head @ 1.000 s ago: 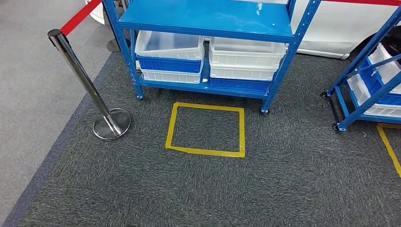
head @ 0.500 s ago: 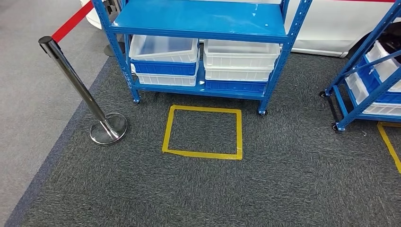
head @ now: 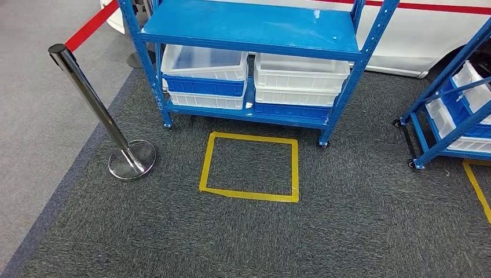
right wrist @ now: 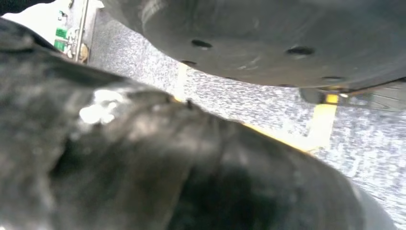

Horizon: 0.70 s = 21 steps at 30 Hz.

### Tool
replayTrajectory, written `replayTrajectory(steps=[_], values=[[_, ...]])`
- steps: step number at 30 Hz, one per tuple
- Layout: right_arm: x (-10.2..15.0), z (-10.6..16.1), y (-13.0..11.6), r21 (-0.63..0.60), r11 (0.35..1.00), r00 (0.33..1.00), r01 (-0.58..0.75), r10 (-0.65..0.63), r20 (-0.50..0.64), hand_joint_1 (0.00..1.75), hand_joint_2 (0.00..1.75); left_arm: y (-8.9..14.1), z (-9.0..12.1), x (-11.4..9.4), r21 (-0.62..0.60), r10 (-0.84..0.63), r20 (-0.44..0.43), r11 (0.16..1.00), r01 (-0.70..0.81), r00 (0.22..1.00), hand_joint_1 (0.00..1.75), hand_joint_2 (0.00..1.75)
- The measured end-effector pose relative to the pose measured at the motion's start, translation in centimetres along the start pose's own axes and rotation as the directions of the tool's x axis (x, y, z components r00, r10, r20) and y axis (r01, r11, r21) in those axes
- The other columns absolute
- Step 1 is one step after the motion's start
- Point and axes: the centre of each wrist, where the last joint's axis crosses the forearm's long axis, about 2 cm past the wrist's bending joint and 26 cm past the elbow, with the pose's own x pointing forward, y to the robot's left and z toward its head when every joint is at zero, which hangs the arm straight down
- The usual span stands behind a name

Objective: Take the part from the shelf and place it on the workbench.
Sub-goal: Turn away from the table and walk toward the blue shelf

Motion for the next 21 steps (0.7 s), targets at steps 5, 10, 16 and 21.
replayTrajectory(steps=[5,10,16,21], values=[[0.02,-0.01,-0.01,0.000,1.000,1.000,0.000,0.000,0.000,0.00,0.00,0.03,-0.14,0.28,0.001,0.000,0.007,1.000,0.000,1.000,0.00,0.00],[0.08,-0.02,0.00,0.002,1.000,1.000,0.000,0.000,0.001,0.00,0.00,0.07,-0.15,0.30,0.003,-0.001,0.007,1.000,0.001,1.000,0.00,0.00],[0.01,0.01,0.04,0.003,1.000,1.000,0.000,0.000,-0.001,0.00,0.00,0.02,0.04,-0.11,0.003,0.000,-0.002,1.000,0.000,1.000,0.00,0.00],[0.18,-0.02,0.08,0.005,1.000,1.000,0.000,0.000,0.002,0.00,0.00,0.04,0.02,-0.08,0.004,0.000,-0.002,1.000,0.000,1.000,0.00,0.00]])
